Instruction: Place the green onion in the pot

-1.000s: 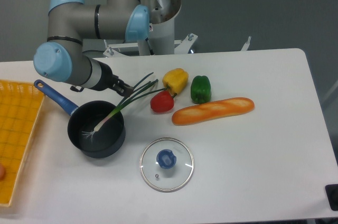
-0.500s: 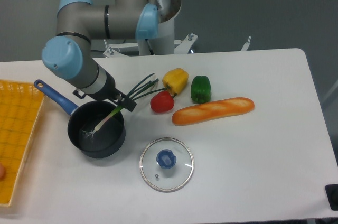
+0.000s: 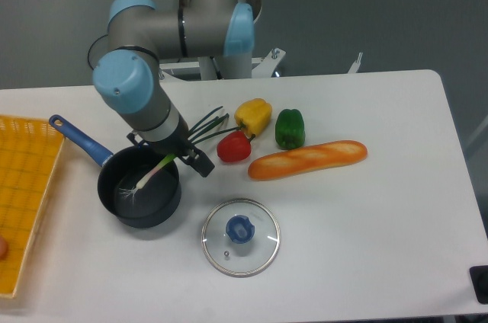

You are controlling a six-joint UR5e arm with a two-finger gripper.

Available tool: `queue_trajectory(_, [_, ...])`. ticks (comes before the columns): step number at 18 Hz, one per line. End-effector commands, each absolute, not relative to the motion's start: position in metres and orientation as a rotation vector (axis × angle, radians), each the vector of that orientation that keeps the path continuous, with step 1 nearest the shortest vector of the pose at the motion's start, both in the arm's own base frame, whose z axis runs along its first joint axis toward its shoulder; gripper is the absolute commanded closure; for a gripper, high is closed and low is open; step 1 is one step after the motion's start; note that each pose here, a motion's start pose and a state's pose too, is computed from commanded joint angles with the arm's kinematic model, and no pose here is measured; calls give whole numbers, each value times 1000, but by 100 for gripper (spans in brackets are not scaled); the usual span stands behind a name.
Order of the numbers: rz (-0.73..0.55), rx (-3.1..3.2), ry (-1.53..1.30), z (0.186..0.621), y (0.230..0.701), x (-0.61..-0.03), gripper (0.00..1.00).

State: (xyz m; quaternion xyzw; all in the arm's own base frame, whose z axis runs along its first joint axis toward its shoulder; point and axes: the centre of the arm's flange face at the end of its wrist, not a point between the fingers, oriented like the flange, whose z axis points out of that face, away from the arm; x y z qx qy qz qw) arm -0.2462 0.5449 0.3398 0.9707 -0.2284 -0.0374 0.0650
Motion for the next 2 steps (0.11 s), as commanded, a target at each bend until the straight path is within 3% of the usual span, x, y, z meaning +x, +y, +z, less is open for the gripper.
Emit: queue_trajectory(2, [-103,2934,-693,340,541,-253,0])
